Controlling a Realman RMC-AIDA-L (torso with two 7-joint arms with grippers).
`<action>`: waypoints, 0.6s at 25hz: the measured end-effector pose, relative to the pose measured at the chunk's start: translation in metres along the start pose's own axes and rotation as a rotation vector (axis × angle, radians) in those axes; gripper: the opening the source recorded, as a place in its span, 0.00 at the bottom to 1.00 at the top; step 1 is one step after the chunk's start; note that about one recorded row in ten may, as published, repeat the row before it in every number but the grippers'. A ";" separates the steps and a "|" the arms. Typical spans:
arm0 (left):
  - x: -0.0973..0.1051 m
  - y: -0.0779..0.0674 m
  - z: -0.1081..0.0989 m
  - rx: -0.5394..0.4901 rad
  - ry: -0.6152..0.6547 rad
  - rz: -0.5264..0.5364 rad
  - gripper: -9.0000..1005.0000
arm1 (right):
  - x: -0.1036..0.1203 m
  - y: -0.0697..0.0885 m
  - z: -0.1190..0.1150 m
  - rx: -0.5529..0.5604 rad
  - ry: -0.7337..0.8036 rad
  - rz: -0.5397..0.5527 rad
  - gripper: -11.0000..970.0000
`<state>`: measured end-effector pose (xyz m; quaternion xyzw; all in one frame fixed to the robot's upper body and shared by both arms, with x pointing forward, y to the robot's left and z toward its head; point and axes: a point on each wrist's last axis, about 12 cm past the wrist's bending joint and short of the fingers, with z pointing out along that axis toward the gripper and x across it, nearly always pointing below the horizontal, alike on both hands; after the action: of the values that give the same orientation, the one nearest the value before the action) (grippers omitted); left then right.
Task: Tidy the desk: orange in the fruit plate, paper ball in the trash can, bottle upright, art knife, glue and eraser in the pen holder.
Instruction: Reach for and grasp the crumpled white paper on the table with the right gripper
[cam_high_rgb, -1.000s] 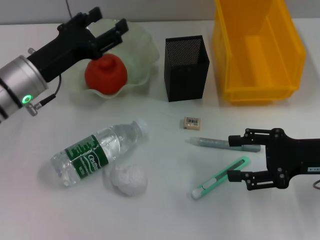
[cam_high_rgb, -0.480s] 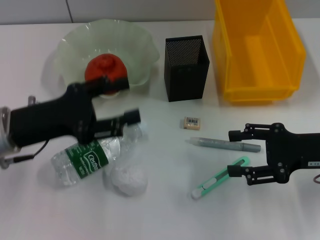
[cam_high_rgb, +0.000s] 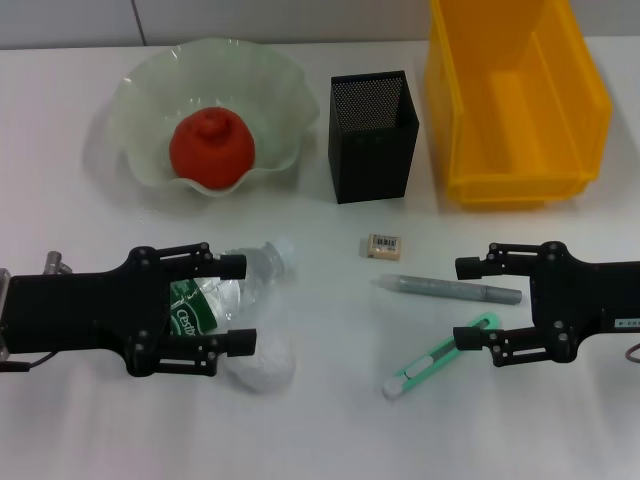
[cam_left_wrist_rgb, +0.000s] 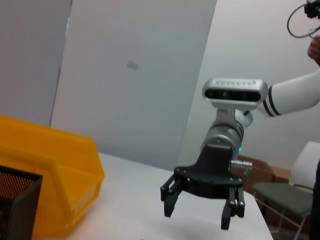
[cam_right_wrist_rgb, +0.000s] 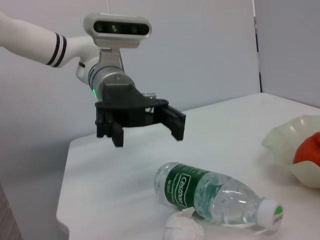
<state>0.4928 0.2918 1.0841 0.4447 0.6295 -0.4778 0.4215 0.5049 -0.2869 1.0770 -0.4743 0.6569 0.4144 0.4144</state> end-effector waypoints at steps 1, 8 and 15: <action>0.000 0.000 -0.001 0.002 0.007 0.000 0.83 | 0.000 0.000 0.000 0.000 0.000 0.002 0.83; -0.003 0.000 -0.008 0.013 0.028 0.013 0.83 | 0.001 0.000 0.002 -0.003 -0.003 0.012 0.83; -0.004 -0.001 -0.013 0.036 0.062 0.008 0.83 | 0.002 0.001 0.004 -0.008 -0.008 0.022 0.83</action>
<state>0.4915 0.3039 1.0909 0.4694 0.6319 -0.4731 0.3957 0.5038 -0.2839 1.0738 -0.4670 0.6588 0.4235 0.4104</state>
